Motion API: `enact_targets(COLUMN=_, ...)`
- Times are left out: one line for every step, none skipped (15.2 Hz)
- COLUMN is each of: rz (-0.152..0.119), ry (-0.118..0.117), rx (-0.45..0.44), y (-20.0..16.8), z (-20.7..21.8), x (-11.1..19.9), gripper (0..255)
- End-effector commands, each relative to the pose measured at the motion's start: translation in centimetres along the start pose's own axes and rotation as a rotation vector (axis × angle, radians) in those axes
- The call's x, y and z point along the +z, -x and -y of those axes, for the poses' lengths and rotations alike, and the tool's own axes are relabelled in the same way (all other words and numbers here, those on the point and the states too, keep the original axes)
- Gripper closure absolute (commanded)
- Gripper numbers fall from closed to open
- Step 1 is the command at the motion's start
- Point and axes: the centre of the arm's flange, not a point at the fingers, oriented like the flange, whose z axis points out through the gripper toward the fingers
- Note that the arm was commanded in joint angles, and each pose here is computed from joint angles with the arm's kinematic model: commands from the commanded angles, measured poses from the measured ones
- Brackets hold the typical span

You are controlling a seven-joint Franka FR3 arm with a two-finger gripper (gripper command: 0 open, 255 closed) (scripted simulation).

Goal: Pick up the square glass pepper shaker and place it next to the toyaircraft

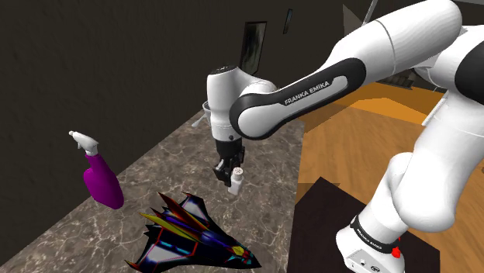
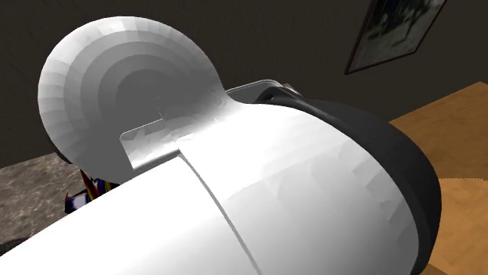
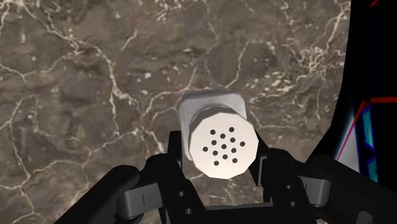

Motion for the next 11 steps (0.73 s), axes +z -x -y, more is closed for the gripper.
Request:
enact_targets(rz=-0.001, ry=0.0, rx=0.0, y=-0.2, z=-0.08, x=0.99, gripper=255)
enact_targets(rz=-0.001, ry=0.0, rx=0.0, y=-0.31, z=-0.05, x=1.57, gripper=255)
enact_targets(rz=-0.001, ry=0.0, rx=0.0, y=-0.31, z=-0.05, x=1.57, gripper=255)
enact_targets(rz=-0.001, ry=0.0, rx=0.0, y=-0.31, z=-0.05, x=1.57, gripper=255)
enact_targets(rz=-0.001, ry=0.0, rx=0.0, y=-0.31, z=-0.05, x=1.57, gripper=255)
enact_targets(rz=-0.001, ry=0.0, rx=0.0, y=-0.31, z=-0.05, x=1.57, gripper=255)
enact_targets(rz=-0.001, ry=0.0, rx=0.0, y=-0.31, z=-0.05, x=1.57, gripper=255)
enact_targets(rz=-0.001, ry=0.0, rx=0.0, y=-0.31, z=-0.05, x=1.57, gripper=255)
enact_targets(rz=-0.001, ry=0.0, rx=0.0, y=-0.31, z=-0.05, x=1.57, gripper=255)
enact_targets(rz=-0.001, ry=0.0, rx=0.0, y=-0.31, z=-0.05, x=1.57, gripper=255)
enact_targets(rz=-0.001, ry=0.0, rx=0.0, y=-0.31, z=-0.05, x=1.57, gripper=0)
